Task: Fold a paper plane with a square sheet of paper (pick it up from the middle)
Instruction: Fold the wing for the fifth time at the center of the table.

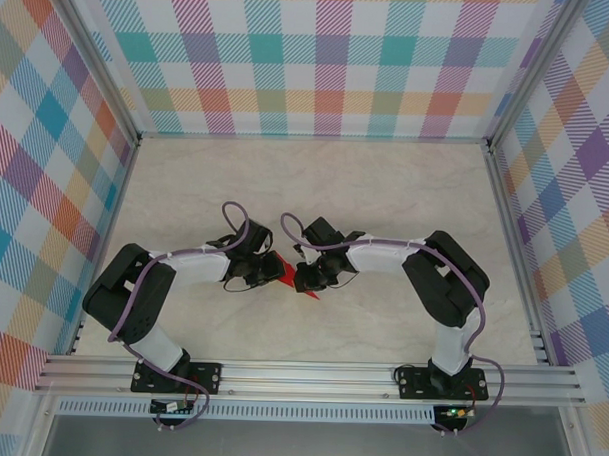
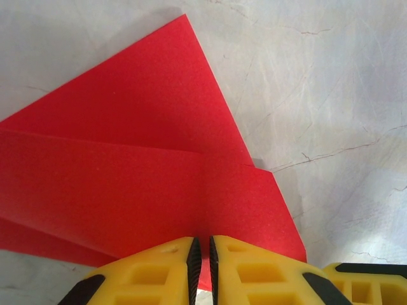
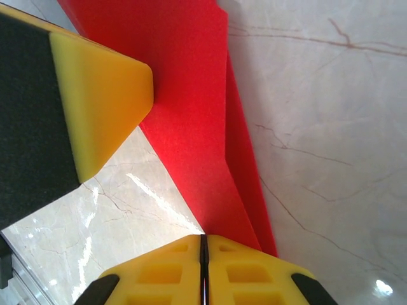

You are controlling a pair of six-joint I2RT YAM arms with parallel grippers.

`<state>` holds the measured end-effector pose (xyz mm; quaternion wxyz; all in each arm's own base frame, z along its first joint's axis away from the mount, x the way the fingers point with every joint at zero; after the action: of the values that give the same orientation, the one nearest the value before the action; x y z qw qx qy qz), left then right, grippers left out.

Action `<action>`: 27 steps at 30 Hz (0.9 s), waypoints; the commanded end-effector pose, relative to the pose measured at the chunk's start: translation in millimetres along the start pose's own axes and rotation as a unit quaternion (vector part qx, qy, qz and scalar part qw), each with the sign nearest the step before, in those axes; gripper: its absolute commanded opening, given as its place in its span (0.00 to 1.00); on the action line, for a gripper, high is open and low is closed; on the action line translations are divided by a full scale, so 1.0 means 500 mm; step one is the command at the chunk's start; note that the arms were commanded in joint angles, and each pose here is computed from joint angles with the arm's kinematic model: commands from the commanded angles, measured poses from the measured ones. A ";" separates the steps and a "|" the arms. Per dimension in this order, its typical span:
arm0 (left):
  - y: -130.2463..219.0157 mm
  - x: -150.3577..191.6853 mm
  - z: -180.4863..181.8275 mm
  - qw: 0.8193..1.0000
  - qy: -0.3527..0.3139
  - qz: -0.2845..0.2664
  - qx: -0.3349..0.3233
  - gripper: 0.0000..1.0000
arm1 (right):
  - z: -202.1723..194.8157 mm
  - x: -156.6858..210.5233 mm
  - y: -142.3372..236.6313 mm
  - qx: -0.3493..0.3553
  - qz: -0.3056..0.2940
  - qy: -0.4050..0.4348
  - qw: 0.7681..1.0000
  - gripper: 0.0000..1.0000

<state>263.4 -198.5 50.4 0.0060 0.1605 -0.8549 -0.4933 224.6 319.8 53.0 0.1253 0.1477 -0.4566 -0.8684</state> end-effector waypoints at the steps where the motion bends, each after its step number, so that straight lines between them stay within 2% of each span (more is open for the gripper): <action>1: -0.015 0.014 0.052 0.998 -0.006 0.010 -0.069 0.17 | -0.047 0.030 -0.013 0.034 0.027 -0.027 0.999 0.09; 5: -0.005 0.004 0.019 0.999 -0.030 0.007 -0.032 0.17 | -0.064 0.043 -0.020 0.039 0.037 -0.041 0.998 0.09; 10: 0.035 0.002 -0.059 0.993 -0.075 -0.004 0.087 0.19 | -0.071 0.047 -0.029 0.040 0.044 -0.050 0.997 0.09; 12: 0.046 0.005 -0.068 0.991 -0.086 -0.007 0.106 0.20 | -0.072 0.049 -0.031 0.040 0.046 -0.052 0.997 0.09; 20: 0.022 0.024 -0.033 0.994 -0.076 0.009 0.078 0.20 | -0.076 0.054 -0.039 0.039 0.053 -0.061 0.996 0.09; 27: 0.007 0.006 -0.015 0.997 -0.069 -0.014 0.041 0.19 | -0.082 0.062 -0.043 0.043 0.060 -0.066 0.995 0.09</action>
<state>258.1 -207.2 62.4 -0.0586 0.1312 -0.8816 -0.4495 224.8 316.7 47.3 0.1246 0.1209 -0.4441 -0.8790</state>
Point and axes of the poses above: each hand's point on the last joint's axis, 136 mm out from that joint toward the fingers, its own y axis back along the fingers, its own z axis along the line the jaws close on, x = y × z, the point moved 4 cm from there along y, back along the fingers
